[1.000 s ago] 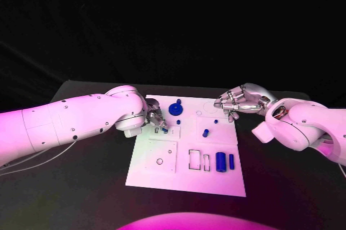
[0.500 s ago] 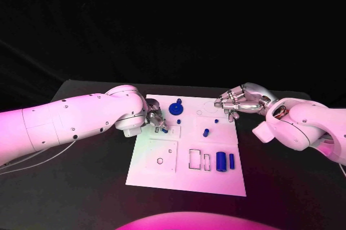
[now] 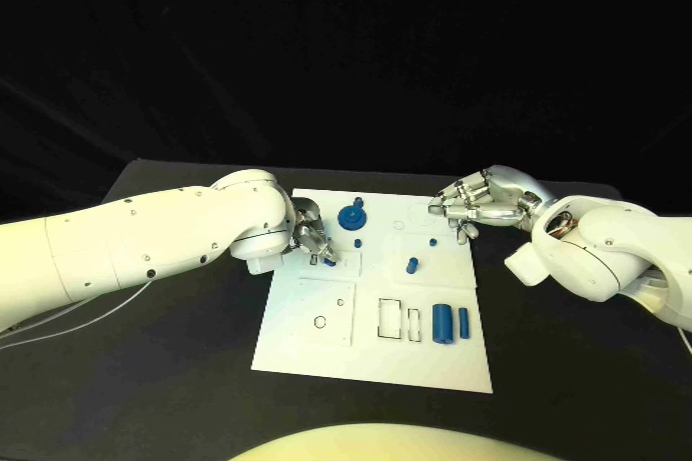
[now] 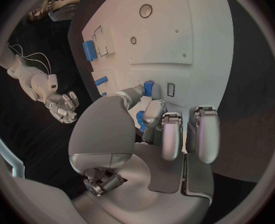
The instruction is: Assemble the parts on the task board
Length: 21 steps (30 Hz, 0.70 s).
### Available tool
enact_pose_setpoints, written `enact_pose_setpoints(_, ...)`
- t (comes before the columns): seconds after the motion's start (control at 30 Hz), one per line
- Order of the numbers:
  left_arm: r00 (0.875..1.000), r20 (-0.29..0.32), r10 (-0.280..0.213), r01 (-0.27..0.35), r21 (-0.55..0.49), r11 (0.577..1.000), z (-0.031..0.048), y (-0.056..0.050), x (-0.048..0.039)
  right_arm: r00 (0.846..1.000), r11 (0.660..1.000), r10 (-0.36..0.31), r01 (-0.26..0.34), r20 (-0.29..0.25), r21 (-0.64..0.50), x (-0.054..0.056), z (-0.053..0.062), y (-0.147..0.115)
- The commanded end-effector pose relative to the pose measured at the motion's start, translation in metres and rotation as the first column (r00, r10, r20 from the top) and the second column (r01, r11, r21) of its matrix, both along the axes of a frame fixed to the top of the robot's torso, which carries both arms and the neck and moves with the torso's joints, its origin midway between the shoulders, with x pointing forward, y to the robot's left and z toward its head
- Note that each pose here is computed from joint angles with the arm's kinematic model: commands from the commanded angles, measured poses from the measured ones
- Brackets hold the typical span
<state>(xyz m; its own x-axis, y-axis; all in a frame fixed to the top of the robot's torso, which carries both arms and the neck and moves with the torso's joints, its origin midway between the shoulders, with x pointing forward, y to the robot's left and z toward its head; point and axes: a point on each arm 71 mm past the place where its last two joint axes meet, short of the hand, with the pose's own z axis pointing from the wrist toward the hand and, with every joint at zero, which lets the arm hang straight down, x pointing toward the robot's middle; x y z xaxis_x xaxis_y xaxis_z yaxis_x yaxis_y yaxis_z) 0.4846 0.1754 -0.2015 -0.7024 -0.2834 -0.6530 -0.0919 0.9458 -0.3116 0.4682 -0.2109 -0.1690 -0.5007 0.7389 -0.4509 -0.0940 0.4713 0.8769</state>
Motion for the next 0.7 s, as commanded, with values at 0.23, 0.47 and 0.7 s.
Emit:
enact_pose_setpoints(0.23, 1.0, -0.022, -0.008, 0.008, 0.01, 1.0, -0.0017, -0.0025, -0.0006, 1.0, 1.0, 0.019, -0.019, -0.003, -0.002, -0.0017, -0.0003, 0.0016)
enact_pose_setpoints(0.47, 0.999, -0.037, -0.005, 0.006, 0.018, 1.0, -0.0037, -0.0042, 0.0007, 1.0, 1.0, 0.023, -0.023, -0.004, 0.0, -0.0028, 0.0, 0.0024)
enact_pose_setpoints(0.7, 0.998, -0.053, -0.012, 0.014, 0.024, 1.0, -0.0051, -0.0061, 0.0008, 1.0, 1.0, 0.026, -0.026, -0.005, 0.001, -0.0034, 0.0001, 0.0028)
